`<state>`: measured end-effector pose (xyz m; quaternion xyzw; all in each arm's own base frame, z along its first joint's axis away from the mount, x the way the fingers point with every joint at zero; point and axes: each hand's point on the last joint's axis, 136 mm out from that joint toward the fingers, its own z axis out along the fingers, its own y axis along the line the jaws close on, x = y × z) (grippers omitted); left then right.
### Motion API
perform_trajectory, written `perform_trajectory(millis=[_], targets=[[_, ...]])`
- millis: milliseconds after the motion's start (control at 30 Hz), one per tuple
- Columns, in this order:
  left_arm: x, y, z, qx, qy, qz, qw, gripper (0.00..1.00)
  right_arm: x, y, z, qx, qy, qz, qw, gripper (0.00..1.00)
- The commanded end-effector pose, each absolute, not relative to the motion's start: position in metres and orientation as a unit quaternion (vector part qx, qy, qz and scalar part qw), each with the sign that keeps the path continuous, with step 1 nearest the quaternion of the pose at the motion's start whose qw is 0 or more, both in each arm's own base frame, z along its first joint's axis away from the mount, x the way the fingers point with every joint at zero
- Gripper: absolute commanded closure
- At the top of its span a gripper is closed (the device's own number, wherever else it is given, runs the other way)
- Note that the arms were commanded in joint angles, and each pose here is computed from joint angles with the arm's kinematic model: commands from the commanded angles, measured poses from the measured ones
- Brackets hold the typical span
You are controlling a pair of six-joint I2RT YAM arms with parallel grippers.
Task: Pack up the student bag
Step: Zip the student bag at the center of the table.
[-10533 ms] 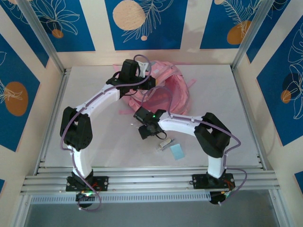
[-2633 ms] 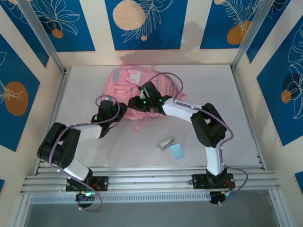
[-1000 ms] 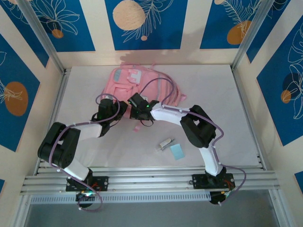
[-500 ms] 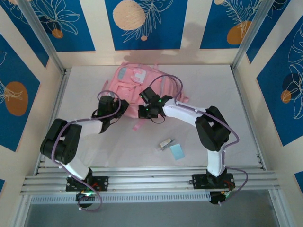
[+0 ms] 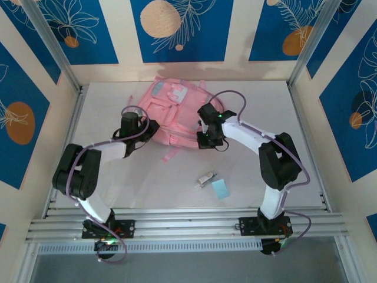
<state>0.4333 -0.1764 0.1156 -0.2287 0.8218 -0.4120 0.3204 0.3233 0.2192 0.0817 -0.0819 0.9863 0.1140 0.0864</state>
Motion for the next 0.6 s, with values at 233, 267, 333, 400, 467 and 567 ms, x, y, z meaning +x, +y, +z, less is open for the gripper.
perform_trajectory(millis=[233,267,333,400,467,567], targets=[[0.497,-0.134,0.157,-0.214,0.815,-0.384,0.378,0.60,0.293,0.235,0.107,-0.084,0.977,0.191,0.042,1.00],[0.492,-0.139,0.160,-0.215,0.811,-0.400,0.369,0.51,0.298,0.253,0.117,-0.089,0.968,0.228,0.055,1.00],[0.478,-0.147,0.165,-0.219,0.802,-0.425,0.357,0.41,0.306,0.283,0.134,-0.095,0.951,0.286,0.073,1.00],[0.461,-0.153,0.169,-0.223,0.796,-0.441,0.350,0.38,0.314,0.306,0.152,-0.104,0.935,0.330,0.084,1.00],[0.441,-0.162,0.171,-0.230,0.789,-0.456,0.340,0.37,0.323,0.323,0.164,-0.114,0.926,0.349,0.091,1.00],[0.416,-0.176,0.169,-0.240,0.783,-0.472,0.327,0.34,0.327,0.342,0.179,-0.128,0.916,0.368,0.096,1.00]])
